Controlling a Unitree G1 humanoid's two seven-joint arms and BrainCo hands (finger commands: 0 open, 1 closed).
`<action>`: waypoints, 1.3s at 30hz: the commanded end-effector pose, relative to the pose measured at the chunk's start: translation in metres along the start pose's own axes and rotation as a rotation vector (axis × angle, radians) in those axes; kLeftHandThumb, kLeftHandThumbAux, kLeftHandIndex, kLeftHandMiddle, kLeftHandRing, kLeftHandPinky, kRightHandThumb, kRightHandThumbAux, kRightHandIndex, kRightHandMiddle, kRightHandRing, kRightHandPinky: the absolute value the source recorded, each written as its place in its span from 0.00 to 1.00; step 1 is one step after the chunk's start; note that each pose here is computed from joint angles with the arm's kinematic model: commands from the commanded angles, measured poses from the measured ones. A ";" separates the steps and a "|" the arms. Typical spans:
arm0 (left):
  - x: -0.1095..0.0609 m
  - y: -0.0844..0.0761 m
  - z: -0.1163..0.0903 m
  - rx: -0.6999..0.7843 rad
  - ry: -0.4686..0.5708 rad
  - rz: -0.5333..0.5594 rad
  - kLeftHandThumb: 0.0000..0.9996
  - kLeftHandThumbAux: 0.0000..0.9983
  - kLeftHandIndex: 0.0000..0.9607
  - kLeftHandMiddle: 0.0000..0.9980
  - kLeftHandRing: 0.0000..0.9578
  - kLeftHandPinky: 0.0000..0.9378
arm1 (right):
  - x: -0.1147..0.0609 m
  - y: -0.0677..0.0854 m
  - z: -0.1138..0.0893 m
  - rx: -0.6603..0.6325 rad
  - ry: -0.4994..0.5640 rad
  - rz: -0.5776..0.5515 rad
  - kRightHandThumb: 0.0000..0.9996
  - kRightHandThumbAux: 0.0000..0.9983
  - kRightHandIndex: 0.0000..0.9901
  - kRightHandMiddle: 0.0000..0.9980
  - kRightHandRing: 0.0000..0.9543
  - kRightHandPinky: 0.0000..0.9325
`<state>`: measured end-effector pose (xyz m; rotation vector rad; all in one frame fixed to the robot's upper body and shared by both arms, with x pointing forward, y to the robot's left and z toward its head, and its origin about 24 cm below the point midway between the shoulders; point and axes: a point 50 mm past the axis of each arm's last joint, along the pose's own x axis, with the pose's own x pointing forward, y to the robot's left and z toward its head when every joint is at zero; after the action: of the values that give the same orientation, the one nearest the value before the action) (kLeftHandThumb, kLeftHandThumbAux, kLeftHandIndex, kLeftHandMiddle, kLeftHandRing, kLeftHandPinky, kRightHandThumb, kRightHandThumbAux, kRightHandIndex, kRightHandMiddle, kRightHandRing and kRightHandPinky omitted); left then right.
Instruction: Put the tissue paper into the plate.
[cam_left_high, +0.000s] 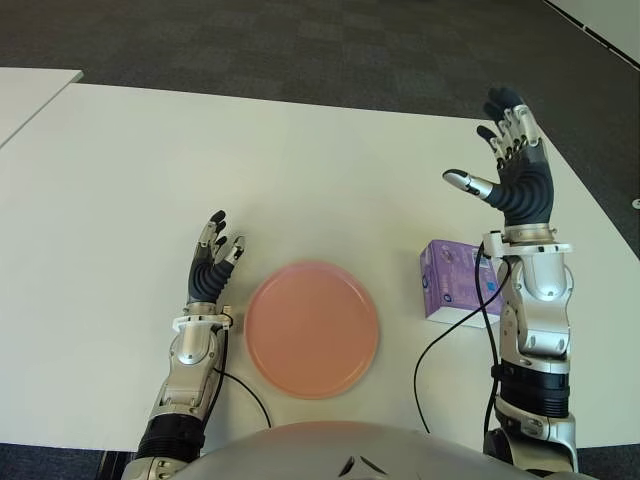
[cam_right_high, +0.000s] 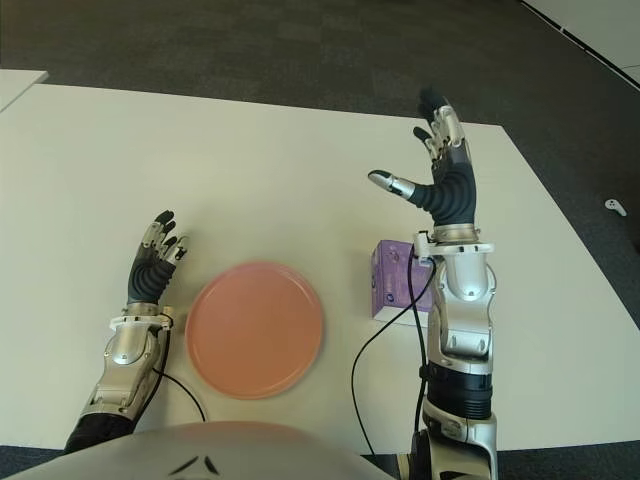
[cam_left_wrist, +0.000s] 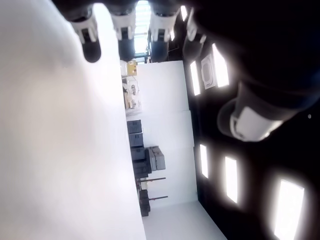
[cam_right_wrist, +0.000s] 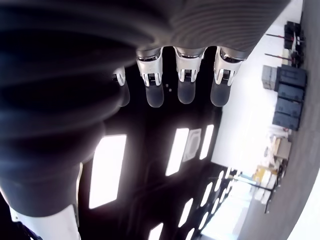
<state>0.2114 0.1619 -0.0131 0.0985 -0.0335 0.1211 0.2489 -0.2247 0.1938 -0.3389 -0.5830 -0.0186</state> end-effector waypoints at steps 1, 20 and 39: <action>-0.008 -0.004 -0.017 0.006 0.095 -0.031 0.00 0.52 0.00 0.00 0.00 0.00 | 0.007 -0.016 0.009 -0.064 -0.034 0.018 0.18 0.80 0.03 0.05 0.02 0.03; -0.012 -0.005 -0.016 0.014 0.109 -0.030 0.00 0.52 0.00 0.00 0.00 0.00 | -0.023 -0.025 0.010 -0.629 0.190 0.673 0.12 0.60 0.06 0.04 0.03 0.03; -0.012 0.001 -0.018 0.018 0.111 -0.050 0.00 0.50 0.00 0.00 0.00 0.00 | -0.043 -0.066 0.039 -0.881 0.350 1.226 0.00 0.45 0.00 0.00 0.00 0.00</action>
<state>0.2100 0.1586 -0.0139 0.0996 -0.0232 0.0808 0.1888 -0.2775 0.2251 -1.4638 0.0367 0.7668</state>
